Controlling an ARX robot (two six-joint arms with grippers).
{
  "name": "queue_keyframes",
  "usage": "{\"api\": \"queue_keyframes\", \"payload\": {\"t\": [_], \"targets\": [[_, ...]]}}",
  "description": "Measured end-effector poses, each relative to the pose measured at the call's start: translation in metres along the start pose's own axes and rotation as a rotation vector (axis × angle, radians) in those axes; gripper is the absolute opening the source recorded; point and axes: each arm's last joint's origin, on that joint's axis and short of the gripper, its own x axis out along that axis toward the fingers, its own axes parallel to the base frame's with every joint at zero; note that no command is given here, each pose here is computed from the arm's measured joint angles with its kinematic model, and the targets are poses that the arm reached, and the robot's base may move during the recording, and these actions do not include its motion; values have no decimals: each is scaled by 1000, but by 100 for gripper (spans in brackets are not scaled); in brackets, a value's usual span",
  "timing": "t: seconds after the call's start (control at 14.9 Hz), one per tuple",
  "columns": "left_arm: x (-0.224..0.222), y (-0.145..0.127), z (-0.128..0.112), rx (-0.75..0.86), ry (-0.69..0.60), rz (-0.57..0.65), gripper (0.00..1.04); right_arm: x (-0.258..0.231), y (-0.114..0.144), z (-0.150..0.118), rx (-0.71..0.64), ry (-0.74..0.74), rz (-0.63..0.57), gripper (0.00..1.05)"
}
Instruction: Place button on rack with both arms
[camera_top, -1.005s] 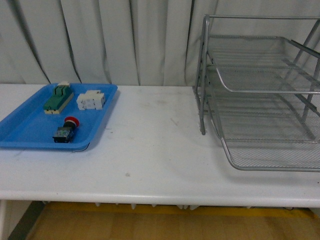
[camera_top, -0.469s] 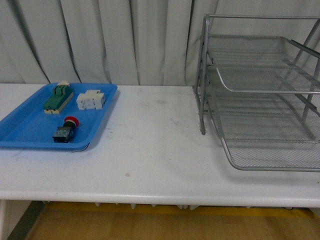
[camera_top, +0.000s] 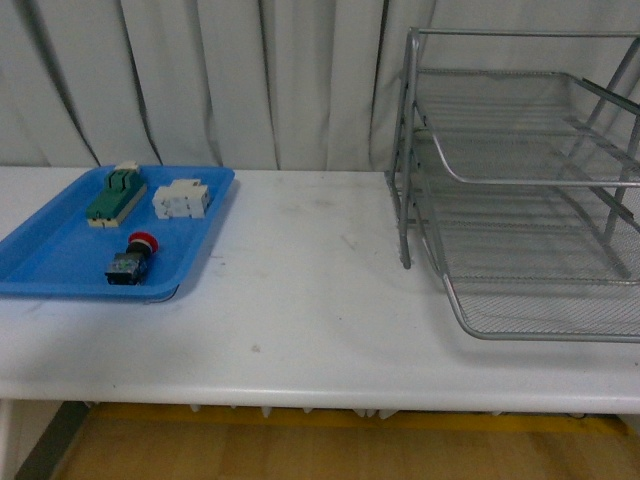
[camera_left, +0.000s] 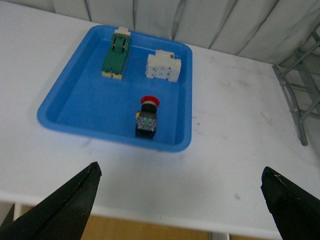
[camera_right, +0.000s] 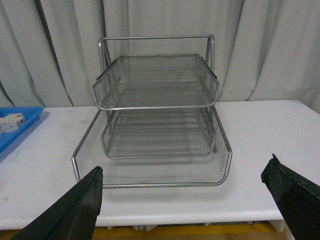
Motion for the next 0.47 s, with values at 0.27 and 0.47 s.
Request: {"api": "queue_keyframes", "payload": {"t": [0.27,0.47], "targets": [[130,-28,1,121,202,-5,98,0,0,0,0,0,0,98],[189,-30,-5,210,298,46,98,0,0,0,0,0,0,98]]}}
